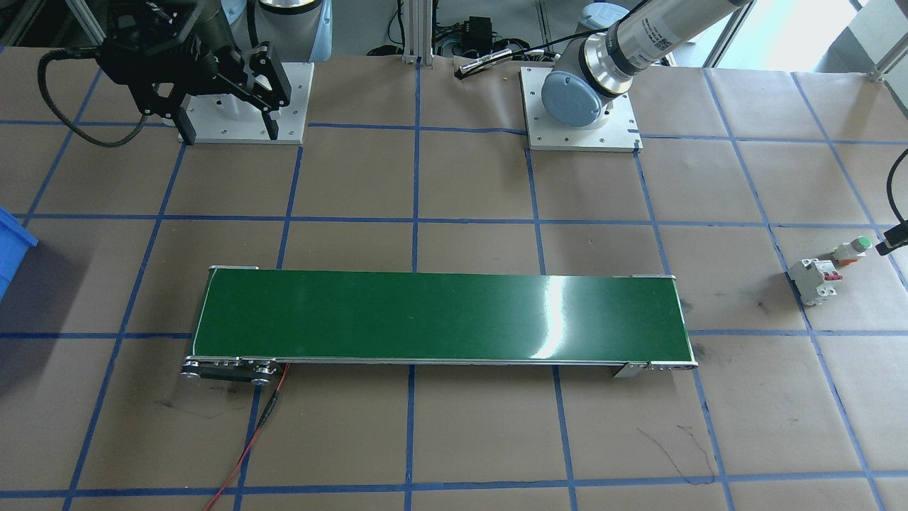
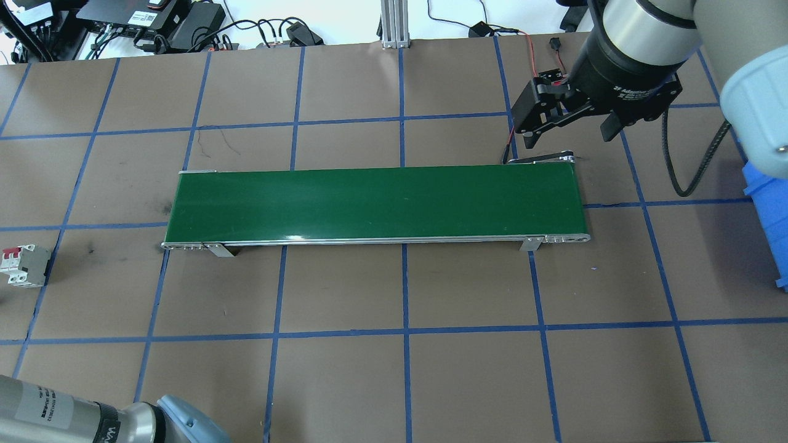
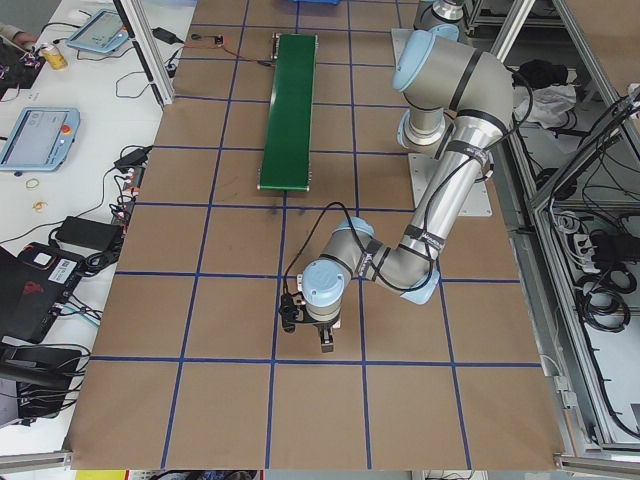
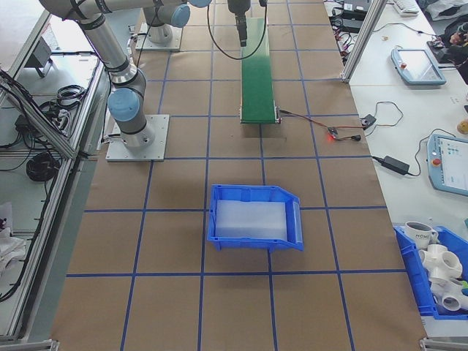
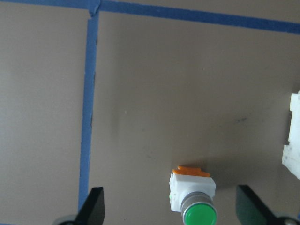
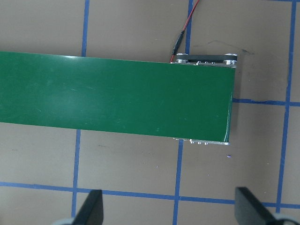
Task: Move button from left to right
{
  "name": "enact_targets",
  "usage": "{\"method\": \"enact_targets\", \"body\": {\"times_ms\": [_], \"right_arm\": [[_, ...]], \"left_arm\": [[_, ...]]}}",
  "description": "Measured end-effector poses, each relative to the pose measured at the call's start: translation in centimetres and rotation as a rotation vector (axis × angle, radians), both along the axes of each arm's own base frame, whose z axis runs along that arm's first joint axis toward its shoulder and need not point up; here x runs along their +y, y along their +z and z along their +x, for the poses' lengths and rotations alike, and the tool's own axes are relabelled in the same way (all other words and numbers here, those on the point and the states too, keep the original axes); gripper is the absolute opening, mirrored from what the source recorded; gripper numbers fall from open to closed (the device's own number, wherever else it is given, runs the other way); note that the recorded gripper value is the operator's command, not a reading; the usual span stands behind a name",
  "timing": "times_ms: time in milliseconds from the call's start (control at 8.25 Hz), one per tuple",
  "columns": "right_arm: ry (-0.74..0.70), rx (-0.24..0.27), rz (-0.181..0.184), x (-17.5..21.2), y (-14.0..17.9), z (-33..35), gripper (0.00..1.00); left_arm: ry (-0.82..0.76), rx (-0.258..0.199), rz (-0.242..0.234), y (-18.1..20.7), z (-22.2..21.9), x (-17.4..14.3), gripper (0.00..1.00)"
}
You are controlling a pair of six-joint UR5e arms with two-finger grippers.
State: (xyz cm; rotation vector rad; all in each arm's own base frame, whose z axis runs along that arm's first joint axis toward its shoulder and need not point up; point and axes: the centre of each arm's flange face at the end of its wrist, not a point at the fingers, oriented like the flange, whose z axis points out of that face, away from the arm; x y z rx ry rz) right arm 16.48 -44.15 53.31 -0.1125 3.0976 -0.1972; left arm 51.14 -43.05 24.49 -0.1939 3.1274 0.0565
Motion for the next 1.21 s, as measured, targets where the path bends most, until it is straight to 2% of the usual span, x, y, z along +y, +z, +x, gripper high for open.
{"method": "enact_targets", "body": {"times_ms": [242, 485, 606, 970, 1091, 1212], "right_arm": [[-0.001, 0.0, 0.001, 0.0, 0.0, 0.0, 1.0], [-0.001, 0.0, 0.001, 0.0, 0.0, -0.1, 1.0], [-0.002, 0.0, 0.001, 0.0, 0.0, -0.1, 1.0], [-0.002, 0.003, 0.003, -0.1, -0.1, -0.1, 1.0], [-0.002, 0.005, 0.003, -0.1, -0.1, -0.1, 1.0], [-0.002, 0.006, 0.005, -0.1, -0.2, -0.1, 1.0]], "left_arm": [[-0.02, 0.033, 0.018, -1.6, -1.9, 1.1, 1.0], [-0.043, 0.04, 0.02, -3.2, -2.8, 1.6, 1.0], [-0.049, 0.048, 0.025, -4.0, -2.9, 1.8, 0.94], [-0.1, 0.051, 0.034, -5.0, -2.9, 1.9, 0.65], [-0.113, 0.052, 0.035, -5.1, -2.9, 1.9, 0.39], [-0.118, 0.054, 0.037, -5.3, -2.9, 1.9, 0.32]]}}
